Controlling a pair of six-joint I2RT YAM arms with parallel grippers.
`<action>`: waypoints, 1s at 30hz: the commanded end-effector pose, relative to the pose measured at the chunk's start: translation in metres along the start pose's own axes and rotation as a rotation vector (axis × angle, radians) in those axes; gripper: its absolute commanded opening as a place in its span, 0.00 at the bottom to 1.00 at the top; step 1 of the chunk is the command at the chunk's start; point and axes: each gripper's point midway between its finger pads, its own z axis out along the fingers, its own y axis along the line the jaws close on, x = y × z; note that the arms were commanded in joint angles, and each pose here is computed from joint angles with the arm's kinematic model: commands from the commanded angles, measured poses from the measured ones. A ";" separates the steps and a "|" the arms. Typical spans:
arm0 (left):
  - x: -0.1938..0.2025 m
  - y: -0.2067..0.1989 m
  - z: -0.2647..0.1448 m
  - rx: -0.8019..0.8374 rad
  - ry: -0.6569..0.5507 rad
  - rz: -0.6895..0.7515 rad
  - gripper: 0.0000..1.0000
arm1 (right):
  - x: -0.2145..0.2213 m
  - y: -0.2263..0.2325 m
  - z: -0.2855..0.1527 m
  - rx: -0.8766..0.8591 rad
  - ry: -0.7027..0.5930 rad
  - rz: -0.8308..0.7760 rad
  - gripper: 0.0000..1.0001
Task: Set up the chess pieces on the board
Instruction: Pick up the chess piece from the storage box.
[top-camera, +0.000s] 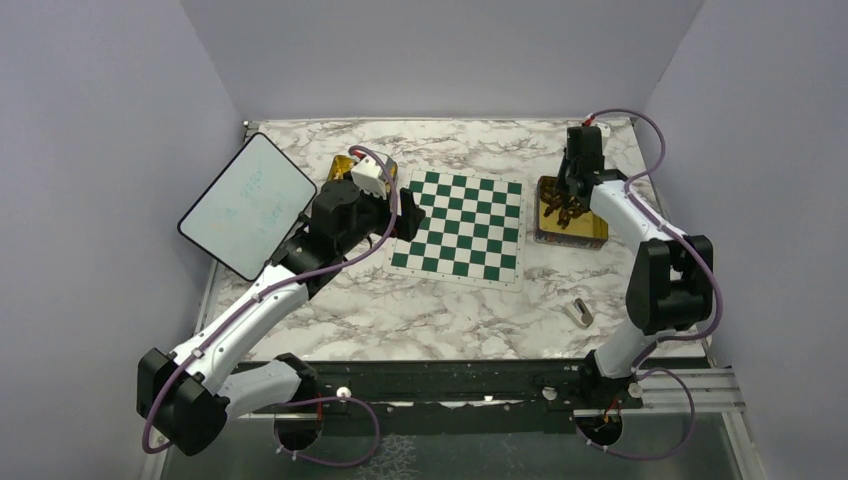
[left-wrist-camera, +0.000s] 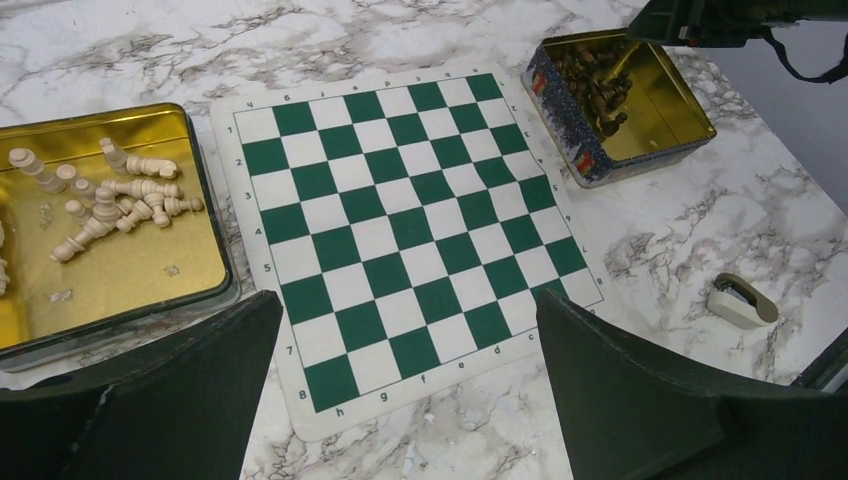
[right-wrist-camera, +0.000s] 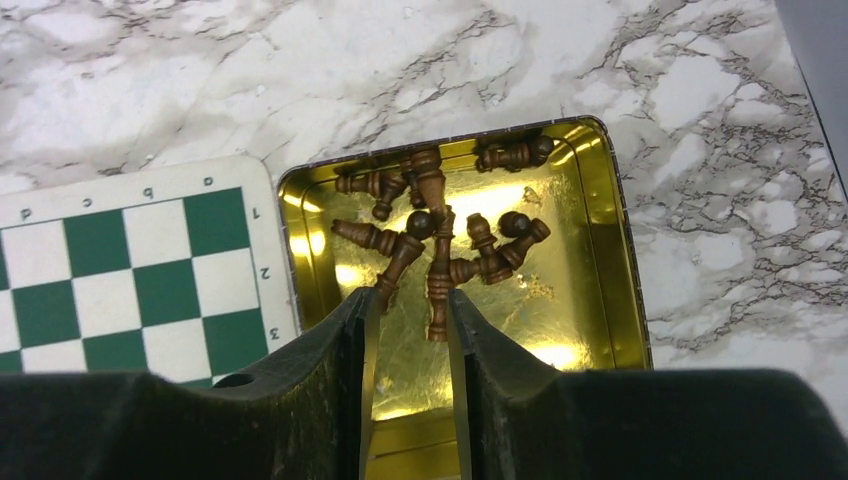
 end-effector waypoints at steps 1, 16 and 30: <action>-0.008 0.000 -0.005 -0.008 -0.036 0.016 0.99 | -0.010 -0.001 0.022 -0.007 -0.020 0.015 0.35; -0.009 0.004 -0.006 -0.031 -0.041 0.018 0.99 | 0.007 0.001 0.065 -0.021 0.047 -0.040 0.31; -0.006 0.002 -0.004 -0.020 -0.032 0.014 0.99 | 0.025 0.001 0.083 -0.023 0.101 -0.059 0.30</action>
